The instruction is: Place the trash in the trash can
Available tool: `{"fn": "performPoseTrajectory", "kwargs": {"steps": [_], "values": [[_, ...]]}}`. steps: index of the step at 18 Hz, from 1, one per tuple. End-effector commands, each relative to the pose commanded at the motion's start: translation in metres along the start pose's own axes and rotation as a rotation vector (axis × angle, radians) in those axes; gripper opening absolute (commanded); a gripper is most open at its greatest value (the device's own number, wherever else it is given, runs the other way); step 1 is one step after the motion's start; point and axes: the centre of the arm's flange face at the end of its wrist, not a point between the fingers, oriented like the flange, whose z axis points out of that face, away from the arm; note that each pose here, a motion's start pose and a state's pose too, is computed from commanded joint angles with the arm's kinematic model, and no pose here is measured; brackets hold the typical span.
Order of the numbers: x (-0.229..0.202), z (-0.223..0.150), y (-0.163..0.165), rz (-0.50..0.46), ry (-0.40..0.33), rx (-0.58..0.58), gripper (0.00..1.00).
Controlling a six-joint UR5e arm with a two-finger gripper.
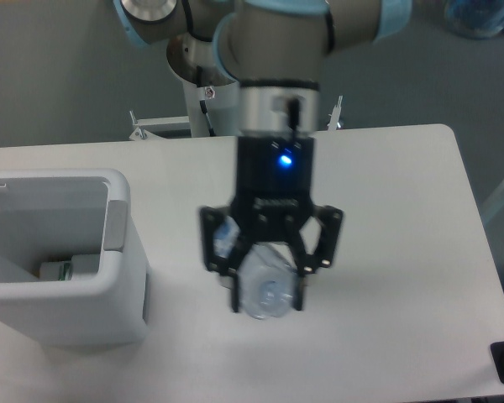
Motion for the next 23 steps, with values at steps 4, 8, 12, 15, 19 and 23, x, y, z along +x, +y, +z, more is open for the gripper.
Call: {"fn": "performPoseTrajectory", "kwargs": {"steps": [4,8,12,15,19,23], "values": [[0.039,-0.014,-0.01,0.038,0.041,0.032,0.67],[0.078,-0.01,-0.004,0.056,0.092,0.02,0.67],[0.089,0.006,0.013,0.045,0.111,-0.02,0.67],[0.101,0.016,0.028,0.048,0.129,-0.054,0.67],[0.113,0.028,0.056,0.044,0.147,-0.11,0.67],[0.114,0.031,0.062,0.042,0.149,-0.122,0.67]]}}
